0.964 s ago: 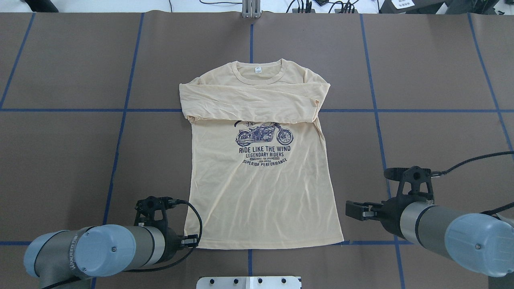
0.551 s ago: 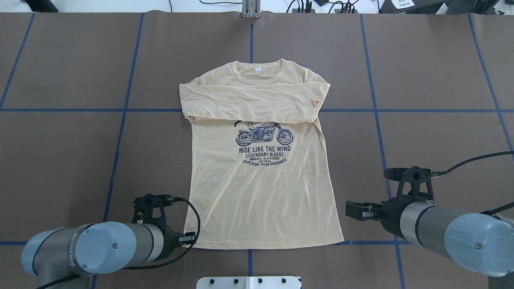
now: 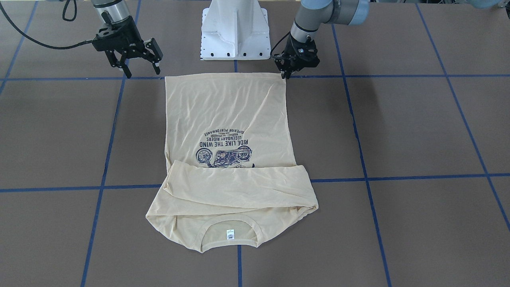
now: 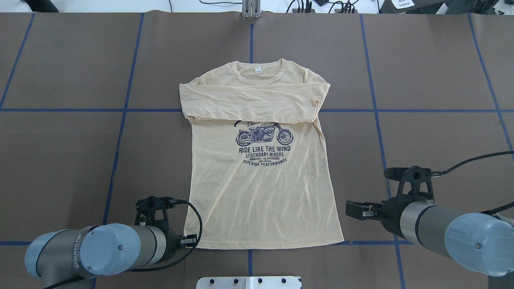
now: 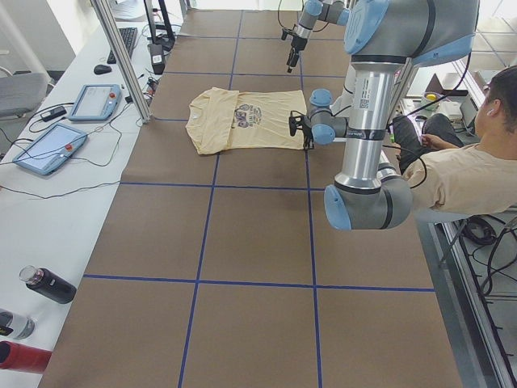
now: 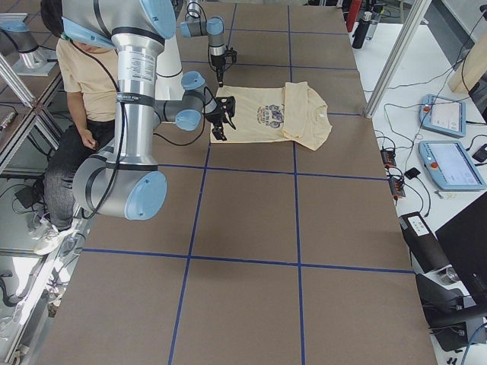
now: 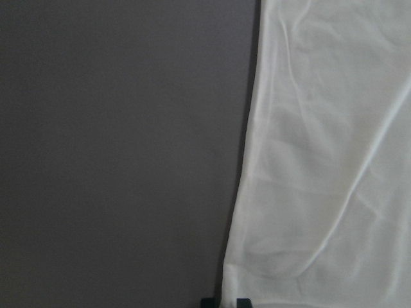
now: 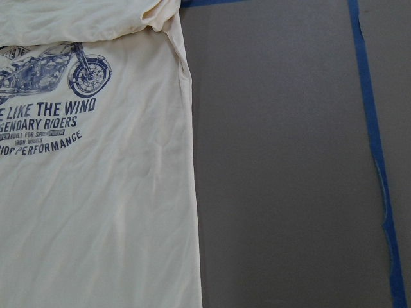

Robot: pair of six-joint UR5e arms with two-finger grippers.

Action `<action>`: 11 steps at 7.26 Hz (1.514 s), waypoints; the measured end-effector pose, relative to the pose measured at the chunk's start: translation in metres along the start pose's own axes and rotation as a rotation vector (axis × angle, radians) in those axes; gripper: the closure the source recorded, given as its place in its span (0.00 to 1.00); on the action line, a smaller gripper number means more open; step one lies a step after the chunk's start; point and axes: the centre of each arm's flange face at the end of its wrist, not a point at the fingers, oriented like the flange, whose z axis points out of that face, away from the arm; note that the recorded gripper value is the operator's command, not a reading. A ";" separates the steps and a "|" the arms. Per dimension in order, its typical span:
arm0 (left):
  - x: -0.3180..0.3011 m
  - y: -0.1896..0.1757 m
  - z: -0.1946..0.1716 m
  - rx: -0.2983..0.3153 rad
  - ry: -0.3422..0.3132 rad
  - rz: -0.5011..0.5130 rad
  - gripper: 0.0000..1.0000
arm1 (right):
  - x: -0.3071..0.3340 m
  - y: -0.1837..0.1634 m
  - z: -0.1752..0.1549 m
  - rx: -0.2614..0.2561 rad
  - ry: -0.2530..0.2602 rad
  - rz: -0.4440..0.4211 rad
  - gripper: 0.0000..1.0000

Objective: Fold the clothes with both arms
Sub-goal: 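Position both grippers at the hem corners nearest the robot and grasp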

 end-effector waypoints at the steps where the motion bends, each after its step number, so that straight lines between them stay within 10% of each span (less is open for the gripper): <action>1: 0.001 0.001 0.000 -0.001 0.001 0.001 0.96 | 0.000 0.000 0.000 0.000 0.000 0.000 0.00; 11: 0.014 -0.015 -0.034 0.026 0.064 -0.018 1.00 | -0.028 0.062 0.065 0.046 0.043 0.036 0.15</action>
